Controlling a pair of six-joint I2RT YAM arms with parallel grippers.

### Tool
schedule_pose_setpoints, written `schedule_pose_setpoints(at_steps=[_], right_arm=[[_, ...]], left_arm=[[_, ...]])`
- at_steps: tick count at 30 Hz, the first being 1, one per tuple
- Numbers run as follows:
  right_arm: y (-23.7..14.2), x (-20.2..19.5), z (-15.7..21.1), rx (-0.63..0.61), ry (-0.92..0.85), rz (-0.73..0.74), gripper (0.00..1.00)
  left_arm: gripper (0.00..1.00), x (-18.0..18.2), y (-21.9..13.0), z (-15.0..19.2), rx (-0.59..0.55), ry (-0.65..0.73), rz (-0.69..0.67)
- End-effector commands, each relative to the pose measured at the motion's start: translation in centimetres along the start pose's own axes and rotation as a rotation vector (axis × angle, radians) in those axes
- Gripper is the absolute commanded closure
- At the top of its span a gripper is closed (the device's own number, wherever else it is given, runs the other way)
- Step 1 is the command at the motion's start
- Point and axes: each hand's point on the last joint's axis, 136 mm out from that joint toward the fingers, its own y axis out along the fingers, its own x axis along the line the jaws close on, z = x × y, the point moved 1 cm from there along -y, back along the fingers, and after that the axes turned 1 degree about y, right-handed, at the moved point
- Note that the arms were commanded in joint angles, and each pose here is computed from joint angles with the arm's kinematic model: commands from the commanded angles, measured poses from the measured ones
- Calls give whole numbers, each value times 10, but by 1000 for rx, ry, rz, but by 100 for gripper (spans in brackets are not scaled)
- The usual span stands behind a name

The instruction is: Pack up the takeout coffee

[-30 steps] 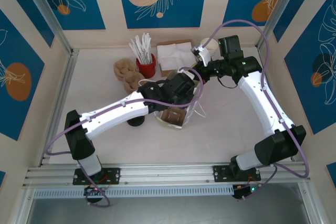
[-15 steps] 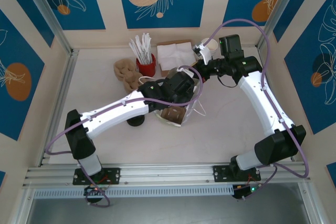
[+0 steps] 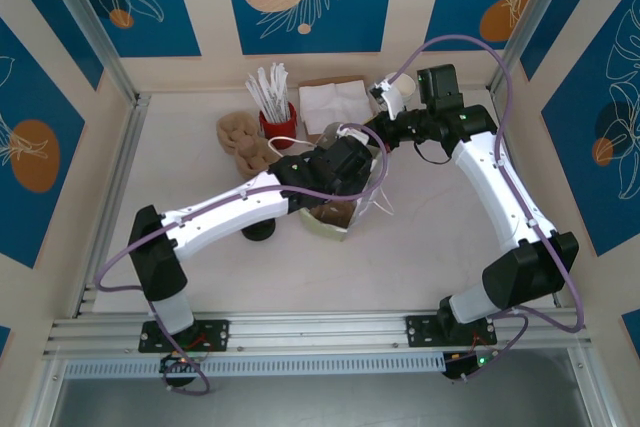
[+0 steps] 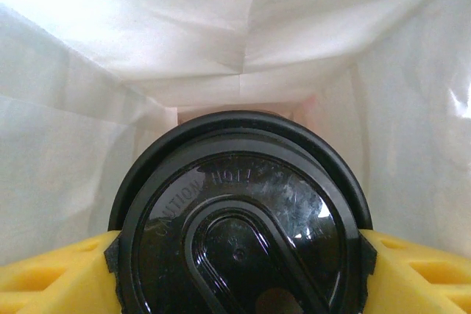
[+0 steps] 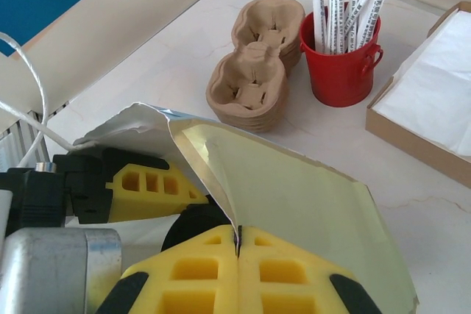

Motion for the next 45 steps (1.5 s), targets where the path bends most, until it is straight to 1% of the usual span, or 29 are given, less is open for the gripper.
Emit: schedule_pose_setpoints(at_steps=[1,5,8,11,16,21,33,39,45], right_arm=[[-12,33,-11,-45,16,-122,100],[-14,33,-11,-61,35,-121,100],[-15,34,-8,-65,47,-125,100],[-16,38,-8,-83,47,-142,100],[-12,36,-10,-118,56,-150,100],[-8,35,-13,-118,58,-152,100],[-8,53,-17,-120,29,-195,100],[-10,56,-23,-130,13,-190,100],[-16,53,-27,-142,6,-171,100]], left_arm=[[25,18,21,9,33,-41,-92],[25,23,24,12,42,-78,-92],[25,23,26,13,42,-81,-81],[26,15,28,9,38,-76,-40],[26,6,32,1,30,-50,-13],[26,2,40,7,46,-31,-1],[25,6,58,15,75,-13,-23],[25,13,59,22,93,-3,-45],[25,22,59,24,99,-25,-59]])
